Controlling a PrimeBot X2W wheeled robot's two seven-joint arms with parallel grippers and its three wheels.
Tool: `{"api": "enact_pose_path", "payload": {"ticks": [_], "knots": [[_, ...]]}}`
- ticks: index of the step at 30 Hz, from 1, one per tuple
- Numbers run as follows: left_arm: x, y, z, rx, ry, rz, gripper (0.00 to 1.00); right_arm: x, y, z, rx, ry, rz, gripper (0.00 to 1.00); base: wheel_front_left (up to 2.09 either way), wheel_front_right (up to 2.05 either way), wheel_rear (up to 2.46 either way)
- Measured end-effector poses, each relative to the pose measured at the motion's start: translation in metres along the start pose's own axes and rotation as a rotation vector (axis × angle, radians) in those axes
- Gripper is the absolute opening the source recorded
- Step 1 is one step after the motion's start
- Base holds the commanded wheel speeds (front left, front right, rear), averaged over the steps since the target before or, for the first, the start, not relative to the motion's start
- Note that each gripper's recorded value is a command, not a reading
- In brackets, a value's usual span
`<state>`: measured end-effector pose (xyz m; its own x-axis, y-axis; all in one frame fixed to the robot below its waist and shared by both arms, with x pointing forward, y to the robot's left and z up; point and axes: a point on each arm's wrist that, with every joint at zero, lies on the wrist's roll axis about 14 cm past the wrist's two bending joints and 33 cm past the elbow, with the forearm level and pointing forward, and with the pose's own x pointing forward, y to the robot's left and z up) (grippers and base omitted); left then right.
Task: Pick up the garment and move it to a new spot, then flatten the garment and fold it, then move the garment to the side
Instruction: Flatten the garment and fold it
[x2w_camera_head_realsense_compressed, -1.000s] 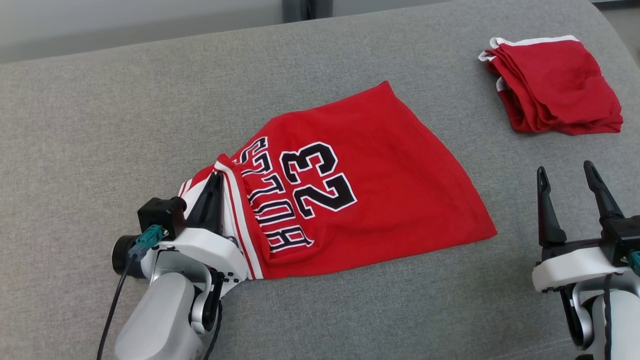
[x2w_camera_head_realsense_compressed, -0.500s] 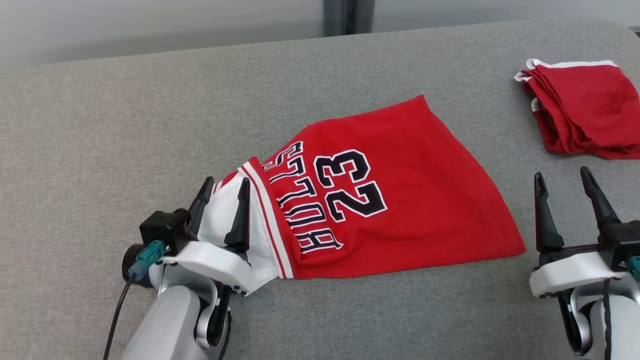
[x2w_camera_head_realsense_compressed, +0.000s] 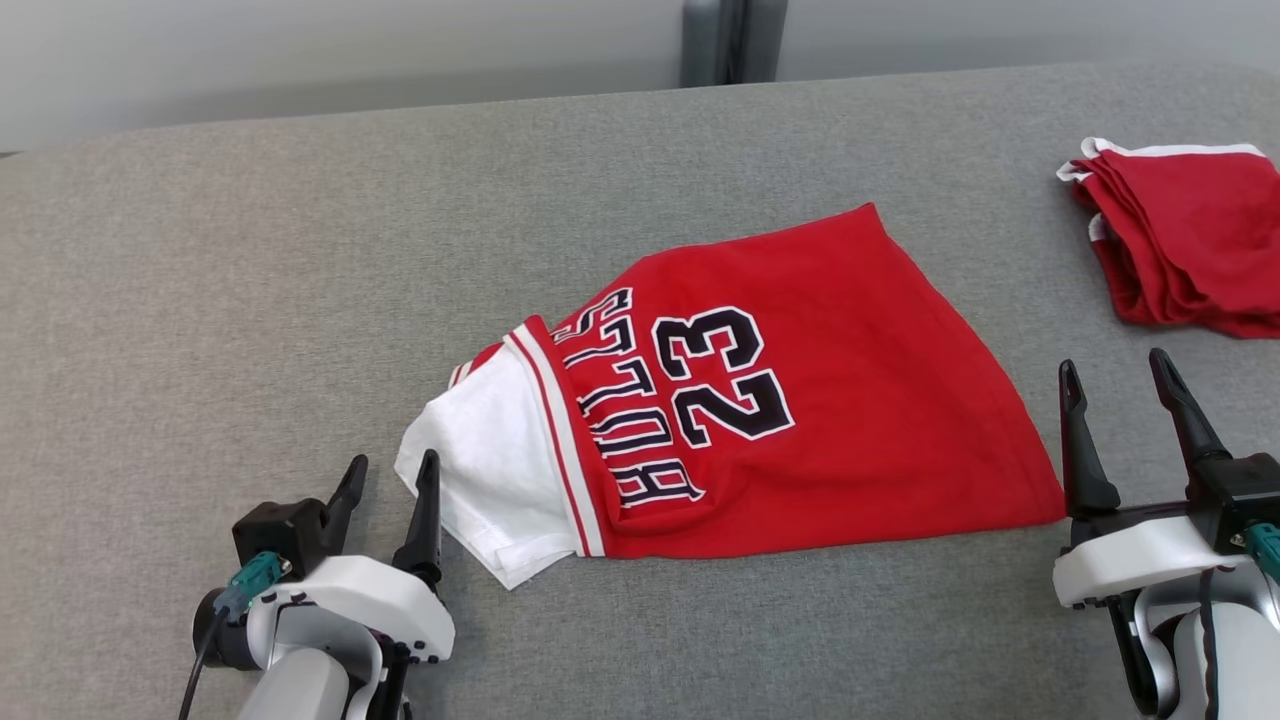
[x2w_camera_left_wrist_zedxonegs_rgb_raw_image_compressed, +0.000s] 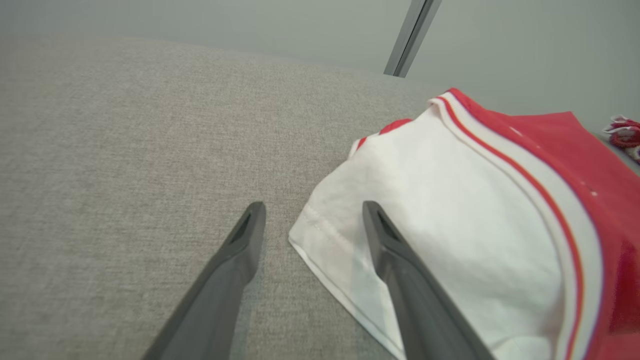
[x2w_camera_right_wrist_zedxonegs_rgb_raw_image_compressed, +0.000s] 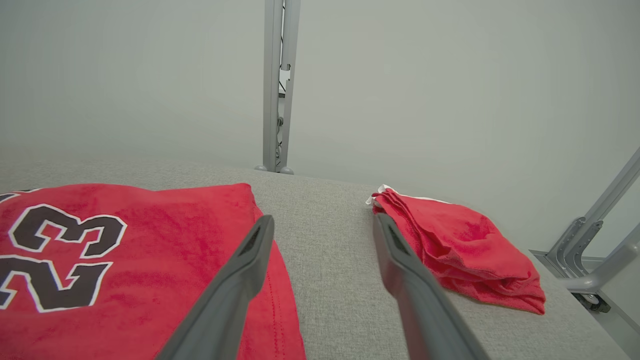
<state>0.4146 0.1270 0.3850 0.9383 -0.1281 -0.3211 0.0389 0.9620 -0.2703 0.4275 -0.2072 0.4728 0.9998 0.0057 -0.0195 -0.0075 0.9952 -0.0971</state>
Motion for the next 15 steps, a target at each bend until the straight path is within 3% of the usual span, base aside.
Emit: {"api": "enact_pose_path", "payload": {"ticks": [8,9,10,11,12,15], "knots": [[0.016,-0.005,-0.019,0.05,0.085,-0.03,1.0,-0.007,-0.016,-0.003,-0.018,0.014,-0.042,1.0,0.0,0.0,0.0],[0.017,-0.006,-0.02,0.055,0.092,-0.031,0.93,-0.007,-0.018,-0.003,-0.019,0.014,-0.047,1.0,0.0,0.0,0.0],[0.018,-0.006,-0.021,0.061,0.095,-0.033,0.62,-0.008,-0.019,-0.003,-0.019,0.013,-0.052,1.0,0.0,0.0,0.0],[0.018,-0.005,-0.021,0.064,0.094,-0.03,0.13,-0.008,-0.02,-0.002,-0.02,0.012,-0.055,1.0,0.0,0.0,0.0],[0.018,-0.005,-0.021,0.065,0.094,-0.029,0.0,-0.009,-0.021,-0.002,-0.02,0.01,-0.058,1.0,0.0,0.0,0.0],[0.016,-0.004,-0.016,0.065,0.075,-0.024,0.0,-0.01,-0.023,-0.001,-0.019,0.009,-0.062,1.0,0.0,0.0,0.0]]}}
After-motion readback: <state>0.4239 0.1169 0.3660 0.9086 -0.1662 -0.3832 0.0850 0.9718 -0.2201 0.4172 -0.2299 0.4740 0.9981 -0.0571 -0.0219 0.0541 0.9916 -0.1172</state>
